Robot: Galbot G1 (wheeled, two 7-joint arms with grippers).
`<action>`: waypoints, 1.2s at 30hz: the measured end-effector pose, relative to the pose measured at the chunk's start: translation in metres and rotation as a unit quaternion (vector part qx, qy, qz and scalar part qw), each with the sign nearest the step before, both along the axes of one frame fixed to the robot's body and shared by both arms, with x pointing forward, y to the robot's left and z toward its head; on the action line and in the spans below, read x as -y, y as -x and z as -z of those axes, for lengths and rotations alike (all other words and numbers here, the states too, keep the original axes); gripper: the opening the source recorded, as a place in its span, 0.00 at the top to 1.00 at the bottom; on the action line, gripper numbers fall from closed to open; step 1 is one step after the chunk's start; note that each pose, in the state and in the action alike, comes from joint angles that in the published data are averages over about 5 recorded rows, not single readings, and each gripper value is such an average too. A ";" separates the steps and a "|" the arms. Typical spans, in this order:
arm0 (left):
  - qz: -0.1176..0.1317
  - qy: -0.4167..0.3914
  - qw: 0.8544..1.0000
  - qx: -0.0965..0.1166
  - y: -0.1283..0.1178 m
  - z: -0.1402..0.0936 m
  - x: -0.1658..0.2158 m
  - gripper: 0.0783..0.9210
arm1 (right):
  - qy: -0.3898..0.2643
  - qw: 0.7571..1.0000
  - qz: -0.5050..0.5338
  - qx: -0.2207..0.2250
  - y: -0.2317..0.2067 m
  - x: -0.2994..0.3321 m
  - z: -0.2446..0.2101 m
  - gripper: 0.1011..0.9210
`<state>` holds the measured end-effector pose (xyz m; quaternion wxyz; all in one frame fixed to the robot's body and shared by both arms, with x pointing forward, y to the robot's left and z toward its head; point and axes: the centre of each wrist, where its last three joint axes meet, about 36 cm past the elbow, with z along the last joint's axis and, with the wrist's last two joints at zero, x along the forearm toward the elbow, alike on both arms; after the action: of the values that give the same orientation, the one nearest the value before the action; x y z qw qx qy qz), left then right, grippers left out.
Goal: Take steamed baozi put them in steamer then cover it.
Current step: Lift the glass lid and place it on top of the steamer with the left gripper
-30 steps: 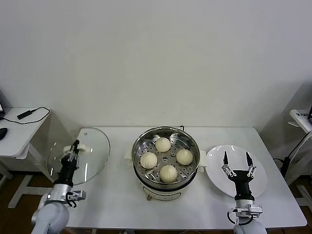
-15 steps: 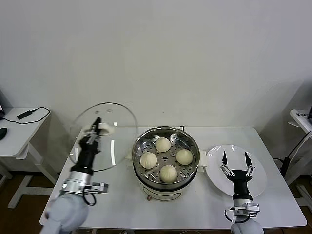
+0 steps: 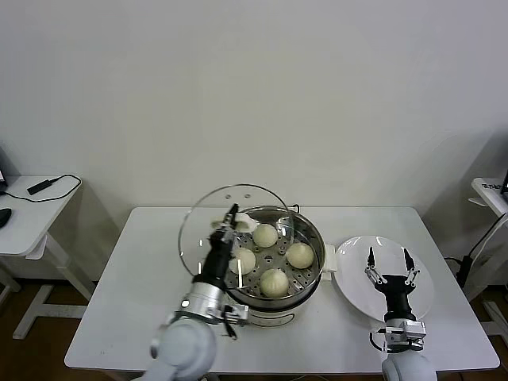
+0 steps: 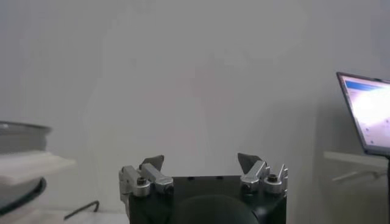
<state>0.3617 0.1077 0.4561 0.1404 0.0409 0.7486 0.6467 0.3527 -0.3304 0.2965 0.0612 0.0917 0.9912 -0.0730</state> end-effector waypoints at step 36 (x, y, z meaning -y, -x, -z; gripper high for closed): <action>-0.012 -0.057 0.996 -0.064 -0.020 0.029 0.092 0.87 | -0.001 0.999 0.033 -0.037 -0.005 0.006 0.007 0.12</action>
<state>0.3816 0.0156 0.4271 0.0816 0.0815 0.7181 0.6863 0.3575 -0.3367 0.2891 0.0223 0.1220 0.9893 -0.0774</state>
